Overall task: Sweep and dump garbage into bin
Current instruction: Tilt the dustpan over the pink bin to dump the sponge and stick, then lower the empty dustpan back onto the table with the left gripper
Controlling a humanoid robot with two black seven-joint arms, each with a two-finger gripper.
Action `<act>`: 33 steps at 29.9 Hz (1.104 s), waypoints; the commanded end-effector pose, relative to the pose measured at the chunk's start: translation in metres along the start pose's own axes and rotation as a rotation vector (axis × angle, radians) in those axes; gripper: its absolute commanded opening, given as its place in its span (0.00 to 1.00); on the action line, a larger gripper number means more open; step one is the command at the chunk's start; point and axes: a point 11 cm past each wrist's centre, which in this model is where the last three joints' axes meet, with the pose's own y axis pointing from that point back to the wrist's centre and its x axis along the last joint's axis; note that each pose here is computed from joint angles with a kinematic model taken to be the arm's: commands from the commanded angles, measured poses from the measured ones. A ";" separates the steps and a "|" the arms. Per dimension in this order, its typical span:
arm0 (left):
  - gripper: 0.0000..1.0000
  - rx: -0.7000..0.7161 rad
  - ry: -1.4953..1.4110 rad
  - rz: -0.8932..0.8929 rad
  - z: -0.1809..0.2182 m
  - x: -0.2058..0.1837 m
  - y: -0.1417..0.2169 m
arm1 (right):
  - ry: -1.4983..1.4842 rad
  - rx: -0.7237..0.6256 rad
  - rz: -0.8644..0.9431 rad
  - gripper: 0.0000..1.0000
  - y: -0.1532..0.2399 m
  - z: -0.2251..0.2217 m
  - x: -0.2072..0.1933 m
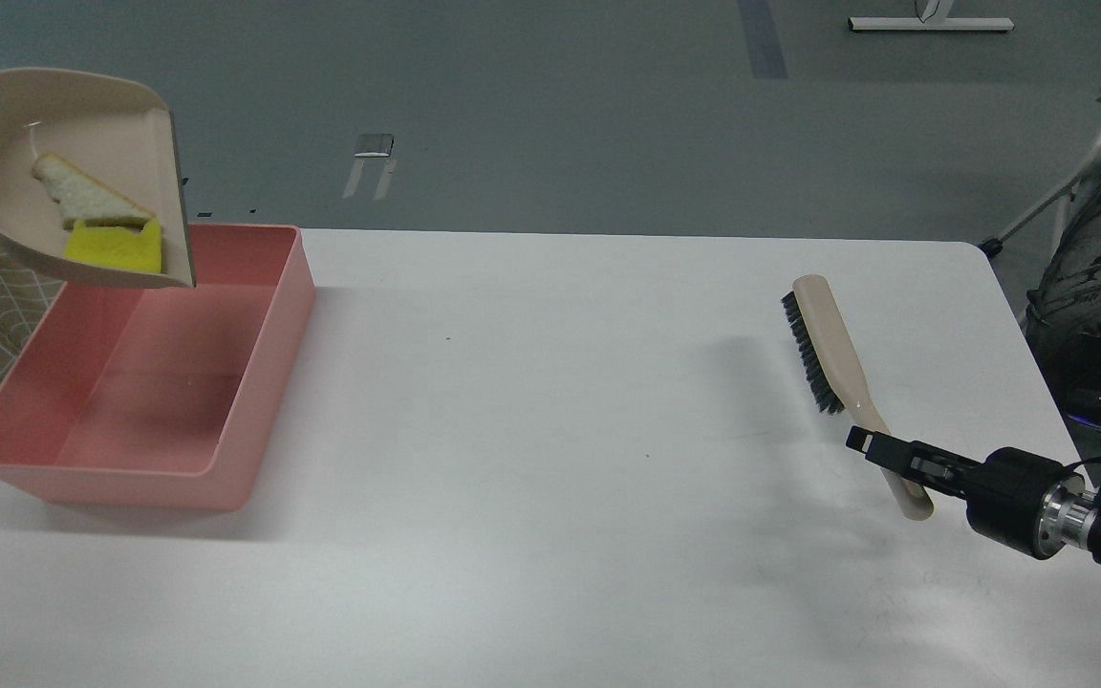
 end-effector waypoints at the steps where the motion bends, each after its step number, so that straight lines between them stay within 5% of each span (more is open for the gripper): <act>1: 0.00 0.013 -0.082 -0.028 -0.003 0.001 0.003 | -0.002 0.007 -0.001 0.00 -0.002 -0.002 -0.001; 9: 0.00 0.002 -0.497 -0.064 -0.016 -0.008 0.014 | -0.003 0.009 -0.003 0.00 -0.003 -0.002 -0.002; 16: 0.00 -0.031 -0.555 -0.011 -0.002 0.007 0.010 | -0.004 0.009 -0.005 0.00 -0.003 -0.002 -0.002; 25: 0.00 -0.230 -0.328 0.084 0.098 0.059 -0.024 | -0.003 0.008 -0.005 0.00 -0.003 -0.002 -0.001; 33: 0.00 -0.352 -0.036 0.001 0.139 0.033 -0.051 | -0.004 -0.007 -0.010 0.00 -0.002 0.003 -0.001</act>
